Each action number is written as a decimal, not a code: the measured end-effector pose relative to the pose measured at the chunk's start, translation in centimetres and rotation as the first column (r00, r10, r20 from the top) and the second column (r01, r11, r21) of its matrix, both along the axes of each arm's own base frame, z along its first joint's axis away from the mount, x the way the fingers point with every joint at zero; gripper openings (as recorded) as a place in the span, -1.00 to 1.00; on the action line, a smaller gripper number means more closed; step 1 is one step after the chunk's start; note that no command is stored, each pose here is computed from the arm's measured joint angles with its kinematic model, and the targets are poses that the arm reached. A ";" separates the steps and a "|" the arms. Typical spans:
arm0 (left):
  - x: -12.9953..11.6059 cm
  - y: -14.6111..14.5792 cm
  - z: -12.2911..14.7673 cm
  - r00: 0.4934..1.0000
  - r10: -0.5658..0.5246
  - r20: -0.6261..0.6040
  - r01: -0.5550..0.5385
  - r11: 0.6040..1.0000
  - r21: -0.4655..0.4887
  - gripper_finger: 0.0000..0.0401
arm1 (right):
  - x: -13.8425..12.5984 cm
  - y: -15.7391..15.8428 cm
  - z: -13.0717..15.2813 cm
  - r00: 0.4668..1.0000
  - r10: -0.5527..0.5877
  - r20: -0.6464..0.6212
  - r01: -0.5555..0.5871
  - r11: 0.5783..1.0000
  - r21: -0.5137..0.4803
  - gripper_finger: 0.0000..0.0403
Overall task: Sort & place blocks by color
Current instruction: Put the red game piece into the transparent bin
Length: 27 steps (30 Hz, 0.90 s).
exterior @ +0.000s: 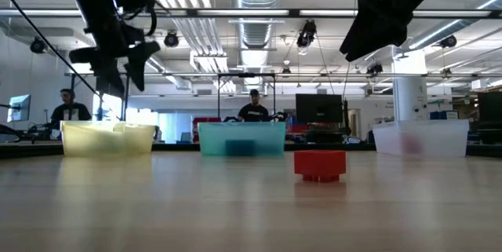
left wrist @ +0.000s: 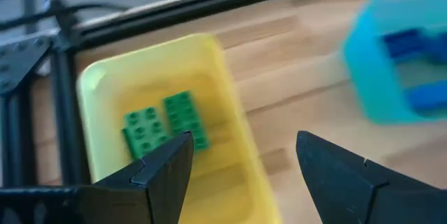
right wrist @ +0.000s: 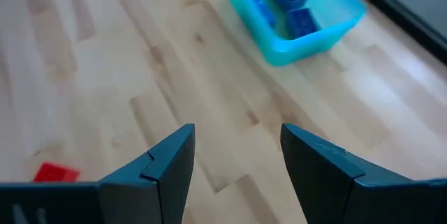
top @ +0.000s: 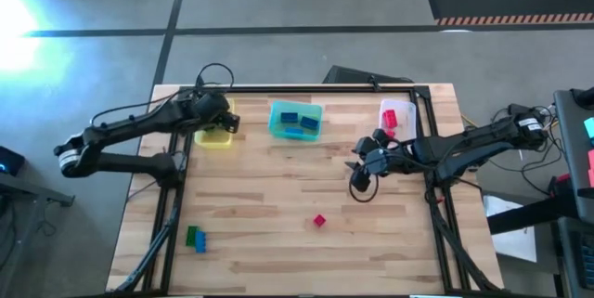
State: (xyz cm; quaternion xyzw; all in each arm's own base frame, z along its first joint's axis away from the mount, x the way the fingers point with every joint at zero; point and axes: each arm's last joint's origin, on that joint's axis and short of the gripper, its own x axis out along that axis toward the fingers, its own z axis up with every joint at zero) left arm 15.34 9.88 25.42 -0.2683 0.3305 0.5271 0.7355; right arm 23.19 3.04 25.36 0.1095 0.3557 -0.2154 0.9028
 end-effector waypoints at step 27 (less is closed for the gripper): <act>10.3 -14.2 1.1 0.678 -0.678 0.283 0.622 0.735 0.269 0.18 | -1.8 6.7 -0.1 0.968 0.252 0.021 -0.252 0.952 0.173 0.01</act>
